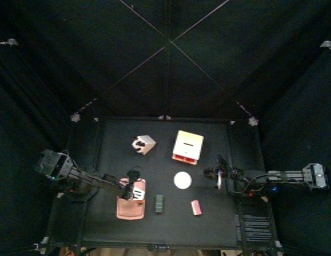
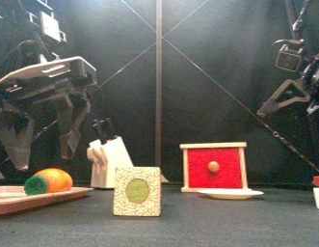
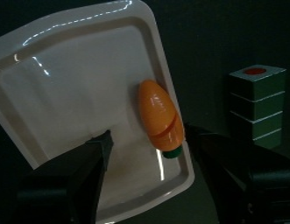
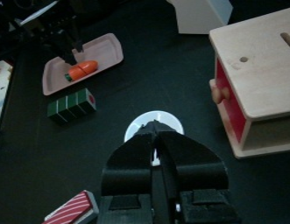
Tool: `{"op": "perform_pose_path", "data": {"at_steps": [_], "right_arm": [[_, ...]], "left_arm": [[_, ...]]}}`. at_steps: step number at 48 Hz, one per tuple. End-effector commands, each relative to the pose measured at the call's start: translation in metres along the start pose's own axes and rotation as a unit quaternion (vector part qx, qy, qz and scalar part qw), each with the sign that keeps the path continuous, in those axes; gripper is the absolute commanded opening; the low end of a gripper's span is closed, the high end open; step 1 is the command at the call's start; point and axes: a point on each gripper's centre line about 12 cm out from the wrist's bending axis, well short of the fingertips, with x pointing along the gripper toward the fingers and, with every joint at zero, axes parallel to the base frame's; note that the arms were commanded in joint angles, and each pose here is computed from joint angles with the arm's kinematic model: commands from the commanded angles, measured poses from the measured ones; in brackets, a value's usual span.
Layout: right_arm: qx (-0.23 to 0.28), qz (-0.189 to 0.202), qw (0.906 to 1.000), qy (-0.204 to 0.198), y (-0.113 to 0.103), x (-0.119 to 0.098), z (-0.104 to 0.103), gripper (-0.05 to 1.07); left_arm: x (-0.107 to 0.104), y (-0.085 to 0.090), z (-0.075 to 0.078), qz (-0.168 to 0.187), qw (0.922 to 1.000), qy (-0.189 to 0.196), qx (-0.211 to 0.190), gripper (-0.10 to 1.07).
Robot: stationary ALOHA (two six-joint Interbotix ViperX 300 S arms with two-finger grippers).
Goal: Grab cleaver
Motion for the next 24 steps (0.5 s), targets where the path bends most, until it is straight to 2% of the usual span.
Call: {"op": "perform_pose_path", "data": {"at_steps": [1, 11, 19, 24], "right_arm": [[0.0, 0.0, 1.0, -0.006, 0.001, 0.002, 0.006, 0.04], [0.0, 0.0, 1.0, -0.007, 0.001, 0.002, 0.006, 0.03], [-0.002, 0.0, 1.0, -0.007, 0.001, 0.002, 0.007, 0.03], [-0.008, 0.002, 0.9999, -0.009, 0.002, 0.002, 0.008, 0.03]], "left_arm": [[-0.008, -0.006, 0.002, -0.017, 0.9998, -0.003, 0.003, 0.97], [-0.026, -0.011, 0.012, -0.047, 0.9965, -0.039, 0.058, 0.97], [-0.06, -0.009, 0.027, -0.078, 0.9908, -0.073, 0.084, 0.97], [-0.083, -0.002, 0.041, -0.086, 0.9841, -0.112, 0.107, 0.97]]}}
